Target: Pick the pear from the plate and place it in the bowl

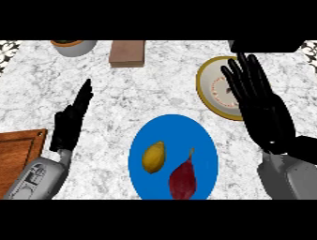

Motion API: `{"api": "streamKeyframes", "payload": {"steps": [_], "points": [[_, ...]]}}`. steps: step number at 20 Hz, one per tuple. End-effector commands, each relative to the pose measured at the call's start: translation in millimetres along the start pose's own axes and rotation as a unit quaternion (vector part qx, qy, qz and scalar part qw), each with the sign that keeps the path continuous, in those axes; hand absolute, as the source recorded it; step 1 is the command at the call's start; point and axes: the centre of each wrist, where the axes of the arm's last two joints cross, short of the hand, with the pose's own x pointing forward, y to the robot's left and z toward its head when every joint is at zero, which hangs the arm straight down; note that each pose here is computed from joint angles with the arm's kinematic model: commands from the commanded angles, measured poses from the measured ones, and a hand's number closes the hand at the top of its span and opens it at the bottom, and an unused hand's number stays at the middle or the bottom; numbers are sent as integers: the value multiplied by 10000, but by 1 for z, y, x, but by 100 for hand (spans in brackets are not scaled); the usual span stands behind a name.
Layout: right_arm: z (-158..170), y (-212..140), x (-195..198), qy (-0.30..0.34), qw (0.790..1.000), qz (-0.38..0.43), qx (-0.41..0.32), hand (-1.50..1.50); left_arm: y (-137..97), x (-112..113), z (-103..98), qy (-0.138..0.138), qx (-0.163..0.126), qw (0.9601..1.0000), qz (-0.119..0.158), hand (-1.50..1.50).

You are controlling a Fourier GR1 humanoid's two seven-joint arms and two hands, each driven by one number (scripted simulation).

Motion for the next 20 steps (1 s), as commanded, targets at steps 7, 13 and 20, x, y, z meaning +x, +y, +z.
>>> {"api": "streamKeyframes", "payload": {"steps": [7,13,20], "points": [[117,-116,-11,728,9747,1467,-1522,150,51,27,-8,-487,880,9939,-461,0],[203,-70,-103,-529,9863,-210,-1550,-150,52,41,-3,-537,771,9943,-509,0],[207,-126,-52,-12,9903,1359,-303,-150,68,43,4,-543,753,9946,-462,0]]}}
